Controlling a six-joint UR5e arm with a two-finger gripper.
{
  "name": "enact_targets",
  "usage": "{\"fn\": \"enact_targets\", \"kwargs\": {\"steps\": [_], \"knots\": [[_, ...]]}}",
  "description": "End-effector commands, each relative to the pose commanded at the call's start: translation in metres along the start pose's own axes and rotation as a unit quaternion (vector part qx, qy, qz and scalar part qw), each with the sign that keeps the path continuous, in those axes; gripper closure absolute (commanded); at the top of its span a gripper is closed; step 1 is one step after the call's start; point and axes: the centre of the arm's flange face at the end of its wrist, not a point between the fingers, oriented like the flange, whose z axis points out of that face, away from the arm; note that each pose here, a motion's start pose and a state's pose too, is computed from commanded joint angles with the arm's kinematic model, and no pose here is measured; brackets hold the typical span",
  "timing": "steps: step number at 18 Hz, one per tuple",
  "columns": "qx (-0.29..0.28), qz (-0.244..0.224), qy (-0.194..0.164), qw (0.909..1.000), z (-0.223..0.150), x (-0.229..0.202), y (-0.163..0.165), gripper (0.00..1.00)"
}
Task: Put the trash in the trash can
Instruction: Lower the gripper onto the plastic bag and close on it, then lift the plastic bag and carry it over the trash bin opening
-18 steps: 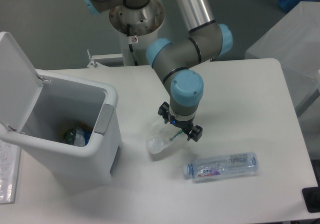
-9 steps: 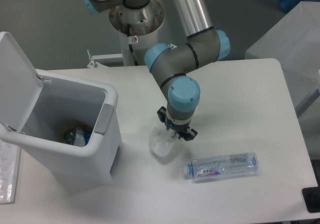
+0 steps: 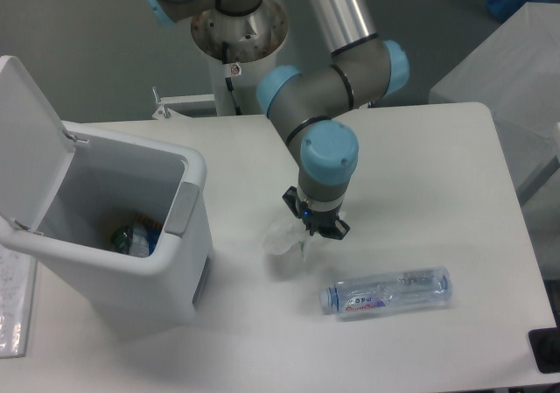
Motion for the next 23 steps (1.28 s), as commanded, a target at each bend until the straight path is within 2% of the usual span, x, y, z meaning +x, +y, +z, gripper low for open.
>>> {"fn": "enact_targets", "kwargs": {"steps": [4,10,16,20,23], "knots": [[0.105,-0.042,-0.010,0.9935,-0.078,-0.013,-0.018,1.00],[0.244,-0.107,-0.012,0.9636,-0.177,-0.024,-0.055,1.00],[0.313,-0.129,0.000,0.9409,-0.236,-0.010,-0.073,1.00],[0.329,-0.108,0.012,0.9382,-0.258,0.039,-0.093,1.00],[0.326,-0.099,0.032,0.9395,-0.257,0.075,-0.116,1.00]]}}
